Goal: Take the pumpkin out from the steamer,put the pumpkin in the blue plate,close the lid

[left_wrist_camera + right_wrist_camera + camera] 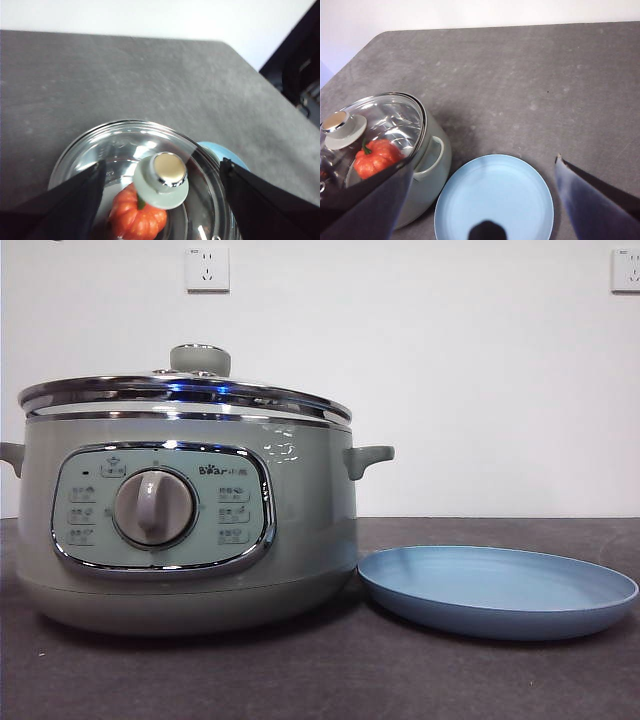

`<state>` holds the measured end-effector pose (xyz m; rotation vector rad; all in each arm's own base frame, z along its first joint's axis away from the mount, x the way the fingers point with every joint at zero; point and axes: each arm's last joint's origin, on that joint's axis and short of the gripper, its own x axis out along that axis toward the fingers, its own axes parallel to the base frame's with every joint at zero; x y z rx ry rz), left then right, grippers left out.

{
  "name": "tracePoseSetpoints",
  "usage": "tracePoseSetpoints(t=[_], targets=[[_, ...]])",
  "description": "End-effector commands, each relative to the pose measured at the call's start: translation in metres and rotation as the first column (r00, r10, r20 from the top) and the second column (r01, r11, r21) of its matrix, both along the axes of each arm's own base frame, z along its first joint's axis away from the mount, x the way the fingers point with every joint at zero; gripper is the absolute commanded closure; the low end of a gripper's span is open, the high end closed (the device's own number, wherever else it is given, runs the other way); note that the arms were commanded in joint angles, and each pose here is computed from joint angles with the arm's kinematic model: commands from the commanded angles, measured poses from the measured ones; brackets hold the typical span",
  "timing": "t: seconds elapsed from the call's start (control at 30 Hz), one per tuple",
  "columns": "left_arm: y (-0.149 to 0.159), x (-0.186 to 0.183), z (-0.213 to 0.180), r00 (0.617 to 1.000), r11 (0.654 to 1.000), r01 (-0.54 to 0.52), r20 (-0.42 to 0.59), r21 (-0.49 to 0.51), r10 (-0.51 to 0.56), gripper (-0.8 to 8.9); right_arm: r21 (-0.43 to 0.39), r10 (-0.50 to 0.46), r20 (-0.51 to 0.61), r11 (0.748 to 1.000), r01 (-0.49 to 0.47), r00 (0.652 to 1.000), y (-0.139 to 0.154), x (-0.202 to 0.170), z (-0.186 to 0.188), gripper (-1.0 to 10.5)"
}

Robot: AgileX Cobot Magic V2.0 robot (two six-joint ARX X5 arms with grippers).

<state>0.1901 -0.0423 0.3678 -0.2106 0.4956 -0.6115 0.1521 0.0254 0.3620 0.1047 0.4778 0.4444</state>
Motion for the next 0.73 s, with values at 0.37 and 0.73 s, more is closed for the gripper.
tracePoseSetpoints(t=[0.37, 0.73], targets=[[-0.070, 0.044, -0.028, 0.996, 0.961, 0.071, -0.063, 0.269, -0.056, 4.37, -0.008, 0.005, -0.016, 1.000, -0.006, 1.000, 0.000, -0.001, -0.001, 4.7], [-0.099, 0.064, -0.063, 0.985, 0.921, 0.131, -0.156, 0.366, -0.078, 4.37, -0.008, 0.005, -0.017, 1.000, -0.005, 1.000, 0.000, -0.001, -0.001, 4.7]])
